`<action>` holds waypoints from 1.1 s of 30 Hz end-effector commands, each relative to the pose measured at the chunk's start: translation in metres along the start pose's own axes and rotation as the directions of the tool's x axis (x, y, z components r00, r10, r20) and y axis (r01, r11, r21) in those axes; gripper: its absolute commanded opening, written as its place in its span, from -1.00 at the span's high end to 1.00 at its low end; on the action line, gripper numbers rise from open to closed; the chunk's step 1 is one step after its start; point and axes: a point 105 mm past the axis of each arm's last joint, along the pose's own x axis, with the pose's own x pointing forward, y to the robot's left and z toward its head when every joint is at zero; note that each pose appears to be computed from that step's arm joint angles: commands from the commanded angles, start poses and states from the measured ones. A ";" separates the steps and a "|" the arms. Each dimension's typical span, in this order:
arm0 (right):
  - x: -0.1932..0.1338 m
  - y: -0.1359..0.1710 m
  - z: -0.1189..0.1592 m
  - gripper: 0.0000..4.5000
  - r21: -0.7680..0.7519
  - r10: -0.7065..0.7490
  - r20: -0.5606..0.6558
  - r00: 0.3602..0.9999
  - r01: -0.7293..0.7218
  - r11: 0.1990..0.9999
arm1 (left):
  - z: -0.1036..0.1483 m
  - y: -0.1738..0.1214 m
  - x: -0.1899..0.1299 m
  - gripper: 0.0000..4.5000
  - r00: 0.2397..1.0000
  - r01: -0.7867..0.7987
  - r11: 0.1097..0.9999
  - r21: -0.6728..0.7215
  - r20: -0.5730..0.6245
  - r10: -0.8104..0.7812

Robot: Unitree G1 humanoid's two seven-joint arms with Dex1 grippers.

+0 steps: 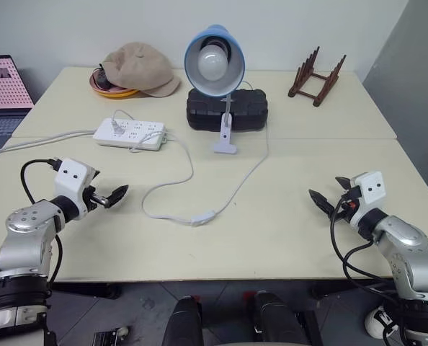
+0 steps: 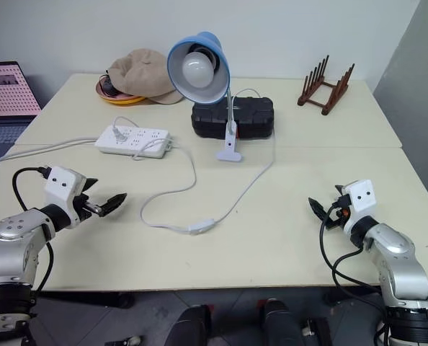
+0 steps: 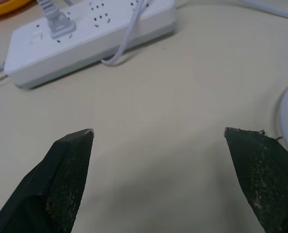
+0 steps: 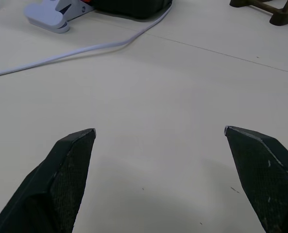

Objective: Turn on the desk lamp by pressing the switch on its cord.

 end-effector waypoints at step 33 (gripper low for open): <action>-0.035 0.144 0.016 -1.00 0.037 0.691 -0.053 0.721 -0.690 0.722 | 0.033 -0.162 0.013 -0.64 0.590 0.797 0.524 0.302 -0.204 -0.781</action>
